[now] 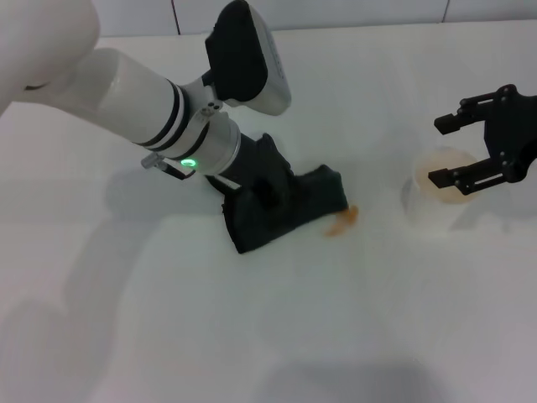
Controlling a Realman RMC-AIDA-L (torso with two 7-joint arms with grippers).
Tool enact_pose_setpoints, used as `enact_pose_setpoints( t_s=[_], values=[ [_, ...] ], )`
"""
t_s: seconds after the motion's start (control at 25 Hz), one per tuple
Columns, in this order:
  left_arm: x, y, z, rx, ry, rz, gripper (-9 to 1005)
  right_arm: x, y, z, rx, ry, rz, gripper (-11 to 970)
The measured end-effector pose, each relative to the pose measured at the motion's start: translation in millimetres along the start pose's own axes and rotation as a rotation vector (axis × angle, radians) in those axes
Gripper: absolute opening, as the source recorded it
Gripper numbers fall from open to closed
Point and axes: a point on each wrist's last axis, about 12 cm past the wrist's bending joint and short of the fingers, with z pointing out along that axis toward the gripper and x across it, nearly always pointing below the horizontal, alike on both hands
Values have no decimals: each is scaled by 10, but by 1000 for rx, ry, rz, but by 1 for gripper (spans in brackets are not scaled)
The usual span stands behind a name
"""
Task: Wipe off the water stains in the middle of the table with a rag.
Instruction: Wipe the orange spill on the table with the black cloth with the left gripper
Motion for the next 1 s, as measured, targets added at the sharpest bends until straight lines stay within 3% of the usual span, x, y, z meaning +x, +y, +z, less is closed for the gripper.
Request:
enact_pose_setpoints(
  t_s=[0.24, 0.36, 0.72, 1.0],
  values=[
    [64, 137, 26, -110, 12, -58, 92, -6, 13, 23, -5, -5, -10, 776],
    [74, 150, 19, -115, 7, -66, 93, -4, 18, 32, -7, -6, -17, 776],
    [-46, -115, 16, 113, -31, 42, 97, 13, 20, 39, -7, -6, -22, 776],
    [1, -283, -84, 265, -61, 112, 100, 45, 36, 13, -2, -7, -13, 776]
  ],
)
